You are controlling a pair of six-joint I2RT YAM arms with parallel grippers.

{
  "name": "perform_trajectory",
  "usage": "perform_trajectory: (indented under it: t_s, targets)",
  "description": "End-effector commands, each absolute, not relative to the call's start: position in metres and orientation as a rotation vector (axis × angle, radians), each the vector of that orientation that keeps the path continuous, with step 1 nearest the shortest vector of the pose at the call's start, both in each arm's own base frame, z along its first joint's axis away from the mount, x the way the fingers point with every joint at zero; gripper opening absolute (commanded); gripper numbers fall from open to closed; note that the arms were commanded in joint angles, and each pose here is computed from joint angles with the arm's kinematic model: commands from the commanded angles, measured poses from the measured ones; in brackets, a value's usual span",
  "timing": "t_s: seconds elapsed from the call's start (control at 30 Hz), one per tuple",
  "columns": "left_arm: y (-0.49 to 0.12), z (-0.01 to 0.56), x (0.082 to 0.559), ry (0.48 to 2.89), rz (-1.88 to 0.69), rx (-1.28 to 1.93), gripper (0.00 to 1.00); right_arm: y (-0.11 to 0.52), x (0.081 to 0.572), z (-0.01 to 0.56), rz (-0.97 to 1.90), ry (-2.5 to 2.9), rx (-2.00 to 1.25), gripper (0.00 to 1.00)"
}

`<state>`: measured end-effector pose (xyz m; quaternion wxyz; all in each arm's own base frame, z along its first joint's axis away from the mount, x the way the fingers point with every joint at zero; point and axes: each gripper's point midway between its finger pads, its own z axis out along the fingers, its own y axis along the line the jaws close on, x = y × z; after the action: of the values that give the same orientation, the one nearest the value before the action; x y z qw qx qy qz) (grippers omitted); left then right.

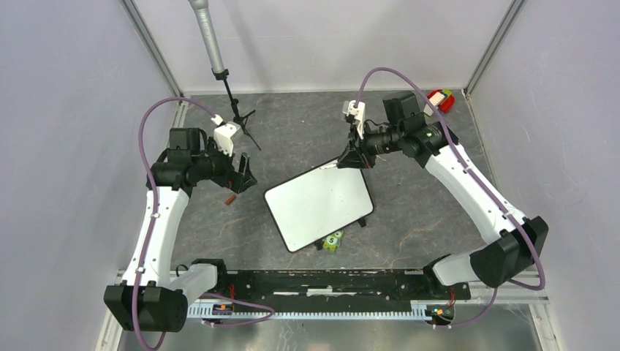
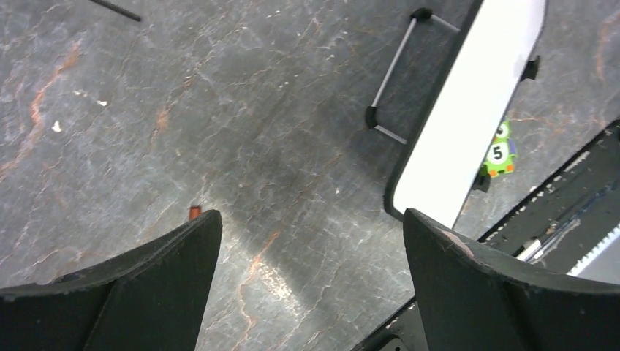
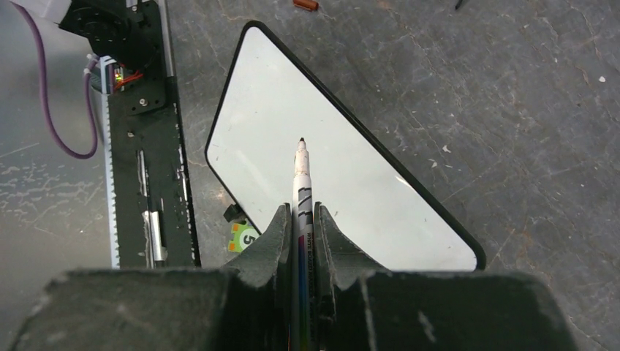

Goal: Write a sentence on the whiteboard

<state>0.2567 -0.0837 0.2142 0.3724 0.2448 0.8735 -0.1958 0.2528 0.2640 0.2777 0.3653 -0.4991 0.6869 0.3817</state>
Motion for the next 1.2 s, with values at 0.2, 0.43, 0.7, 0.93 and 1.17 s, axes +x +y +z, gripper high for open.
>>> perform_trajectory:
  t_s: [0.2,0.43,0.7,0.93,1.17]
  targets:
    - [-0.123,0.220,0.229,2.169,-0.854,0.752,0.95,0.267,0.260,0.272,0.884,1.721,-1.392,0.00]
    - [-0.132,0.227,0.221,2.137,-0.943,0.753,0.94,0.290,0.257,0.284,0.846,1.608,-1.398,0.00]
    - [-0.144,0.229,0.214,2.108,-1.093,0.769,0.83,0.301,0.249,0.278,0.811,1.571,-1.363,0.00]
    - [-0.137,0.211,0.244,2.201,-1.029,0.675,0.67,0.313,0.236,0.268,0.828,1.549,-1.364,0.00]
    - [-0.136,0.186,0.256,2.280,-1.058,0.666,0.53,0.321,0.226,0.260,0.845,1.547,-1.399,0.00]
